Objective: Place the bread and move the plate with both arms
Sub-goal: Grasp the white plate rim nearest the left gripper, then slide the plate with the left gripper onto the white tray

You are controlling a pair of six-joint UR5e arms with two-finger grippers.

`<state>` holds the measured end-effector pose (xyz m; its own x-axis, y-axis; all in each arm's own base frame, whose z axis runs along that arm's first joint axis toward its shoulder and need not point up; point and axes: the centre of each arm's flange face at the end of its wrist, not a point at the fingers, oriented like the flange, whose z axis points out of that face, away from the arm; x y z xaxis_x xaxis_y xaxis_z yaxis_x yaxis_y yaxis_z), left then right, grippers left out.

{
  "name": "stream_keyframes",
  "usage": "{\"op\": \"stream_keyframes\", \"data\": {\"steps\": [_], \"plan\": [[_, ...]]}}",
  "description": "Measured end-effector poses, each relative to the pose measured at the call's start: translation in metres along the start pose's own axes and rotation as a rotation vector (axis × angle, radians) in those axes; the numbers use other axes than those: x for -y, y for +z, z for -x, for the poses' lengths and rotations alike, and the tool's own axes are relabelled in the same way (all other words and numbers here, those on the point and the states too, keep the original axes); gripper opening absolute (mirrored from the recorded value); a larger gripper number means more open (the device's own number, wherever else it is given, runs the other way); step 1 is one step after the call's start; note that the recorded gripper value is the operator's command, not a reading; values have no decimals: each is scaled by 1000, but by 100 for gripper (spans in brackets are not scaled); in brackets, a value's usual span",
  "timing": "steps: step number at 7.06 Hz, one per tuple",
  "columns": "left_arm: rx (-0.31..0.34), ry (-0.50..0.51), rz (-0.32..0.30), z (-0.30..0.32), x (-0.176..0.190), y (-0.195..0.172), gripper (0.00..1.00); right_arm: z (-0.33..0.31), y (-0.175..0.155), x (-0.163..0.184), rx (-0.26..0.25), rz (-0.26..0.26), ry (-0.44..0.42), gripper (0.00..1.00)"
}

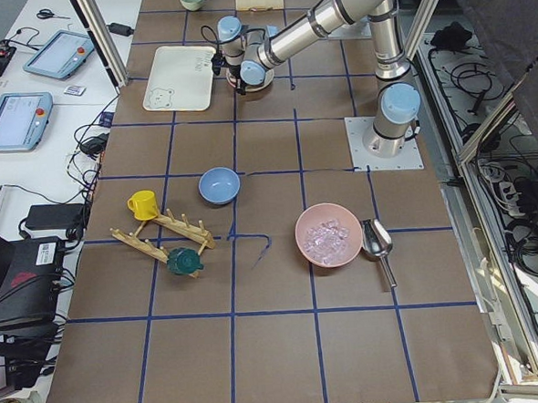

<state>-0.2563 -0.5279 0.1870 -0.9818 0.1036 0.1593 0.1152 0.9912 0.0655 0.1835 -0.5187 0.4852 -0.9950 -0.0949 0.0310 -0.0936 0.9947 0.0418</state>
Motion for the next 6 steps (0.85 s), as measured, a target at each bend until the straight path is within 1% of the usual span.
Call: {"op": "stream_keyframes", "data": {"steps": [2,5,6], "plan": [[1,4,-2,1,0,-2,0,-10,-6,0,-24,-14,14,100],[1,-5,-22,3,2,-19,0,-23,-8,0,-22,-15,42,100],[-9,-17,-32,6,4,-27,0,-25,-9,0,-20,-19,47,100]]}}
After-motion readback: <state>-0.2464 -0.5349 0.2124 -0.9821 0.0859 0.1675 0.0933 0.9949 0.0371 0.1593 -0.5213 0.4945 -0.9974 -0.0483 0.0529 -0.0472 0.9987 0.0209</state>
